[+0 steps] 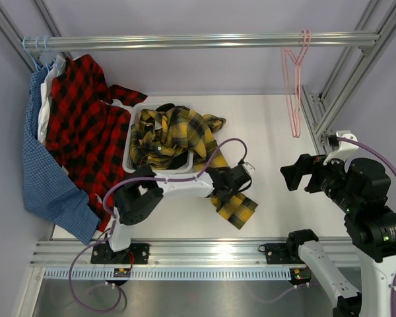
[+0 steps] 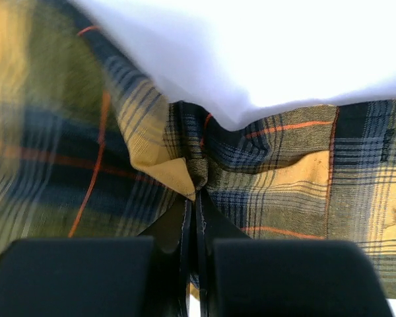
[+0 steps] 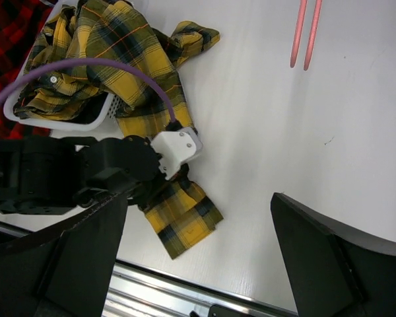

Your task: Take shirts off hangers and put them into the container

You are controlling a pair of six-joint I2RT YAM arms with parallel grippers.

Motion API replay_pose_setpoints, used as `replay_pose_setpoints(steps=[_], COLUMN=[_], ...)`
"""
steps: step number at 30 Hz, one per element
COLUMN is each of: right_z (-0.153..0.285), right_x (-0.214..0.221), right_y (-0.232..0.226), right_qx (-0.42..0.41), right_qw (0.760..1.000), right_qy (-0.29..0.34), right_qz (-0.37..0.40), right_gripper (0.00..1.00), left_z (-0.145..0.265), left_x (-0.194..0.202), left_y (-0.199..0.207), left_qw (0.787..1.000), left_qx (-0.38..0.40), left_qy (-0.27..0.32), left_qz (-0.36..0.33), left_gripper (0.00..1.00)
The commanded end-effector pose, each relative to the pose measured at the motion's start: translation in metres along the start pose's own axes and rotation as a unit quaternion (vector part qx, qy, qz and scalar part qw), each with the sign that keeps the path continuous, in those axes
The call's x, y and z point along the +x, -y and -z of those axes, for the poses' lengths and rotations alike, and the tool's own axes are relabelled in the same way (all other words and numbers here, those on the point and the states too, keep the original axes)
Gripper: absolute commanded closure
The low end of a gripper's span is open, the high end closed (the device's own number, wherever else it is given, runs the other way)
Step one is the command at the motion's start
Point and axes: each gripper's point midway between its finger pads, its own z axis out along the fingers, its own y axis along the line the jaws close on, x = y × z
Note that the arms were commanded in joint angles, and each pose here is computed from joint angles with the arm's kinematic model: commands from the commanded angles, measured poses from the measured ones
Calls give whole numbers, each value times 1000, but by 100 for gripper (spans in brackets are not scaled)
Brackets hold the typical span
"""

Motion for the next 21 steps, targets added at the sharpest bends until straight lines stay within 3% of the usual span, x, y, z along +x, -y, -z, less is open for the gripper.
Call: replay_pose_setpoints(steps=[1,3,7,11,16,21], right_z=[4,6,9,10,10,9], right_x=[-3,-7,-15,-19,-20,-19], right_y=[-2,-2,-4,-6,-4,-3], right_qx=[-8,-6,-8,-10,-6,-3], right_qw=[1000,1000,1000,999,999,999], right_qy=[7,12,21,26,29,26], right_qz=[15,17,20,21,23,24], right_gripper=[1,1,0,1,0,0], left_z=[74,110,208,255,253,161], left_x=[-50,-68,-98,-96,-56,7], left_y=[-67,-94,-181,-252,-339,-371], left_qw=[990,981,938,904,866,876], left_qx=[-100,-139,-261,-342,-419,-393], left_qy=[91,128,211,223,176,53], left_qz=[36,48,82,126,208,274], left_gripper=[100,100,100,100,100,100])
